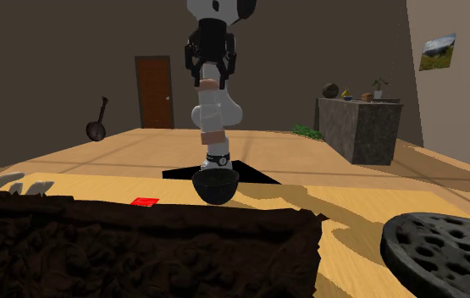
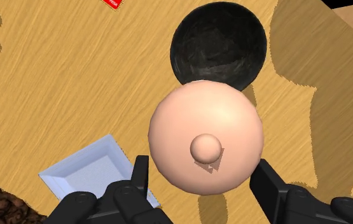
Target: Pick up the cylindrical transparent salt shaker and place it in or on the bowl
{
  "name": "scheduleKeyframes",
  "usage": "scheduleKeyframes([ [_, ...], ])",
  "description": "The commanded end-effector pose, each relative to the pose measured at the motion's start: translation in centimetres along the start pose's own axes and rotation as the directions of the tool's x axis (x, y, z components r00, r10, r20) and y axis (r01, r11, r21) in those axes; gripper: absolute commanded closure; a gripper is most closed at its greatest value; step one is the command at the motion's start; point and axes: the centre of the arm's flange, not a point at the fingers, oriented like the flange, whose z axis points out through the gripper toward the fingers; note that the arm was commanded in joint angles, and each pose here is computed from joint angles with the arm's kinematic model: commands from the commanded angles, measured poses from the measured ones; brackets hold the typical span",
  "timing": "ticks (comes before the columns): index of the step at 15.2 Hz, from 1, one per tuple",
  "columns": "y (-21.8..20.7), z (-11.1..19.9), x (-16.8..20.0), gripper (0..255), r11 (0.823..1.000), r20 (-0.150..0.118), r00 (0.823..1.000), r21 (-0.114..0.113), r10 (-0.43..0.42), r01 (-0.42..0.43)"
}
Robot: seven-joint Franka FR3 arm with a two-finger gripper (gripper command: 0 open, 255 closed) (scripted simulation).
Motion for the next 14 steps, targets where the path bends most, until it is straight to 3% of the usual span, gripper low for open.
scheduleKeyframes([
  [1, -1.7, -0.9, -1.9, 255, 1.0, 0.001, 1.0, -0.001, 0.001, -0.001],
  [3, -3.5, -2.0, -4.1, 255, 1.0, 0.001, 1.0, -0.001, 0.001, -0.001],
  [14, -4.1, 3.8, -4.3, 255, 1.0, 0.001, 1.0, -0.001, 0.001, -0.001],
])
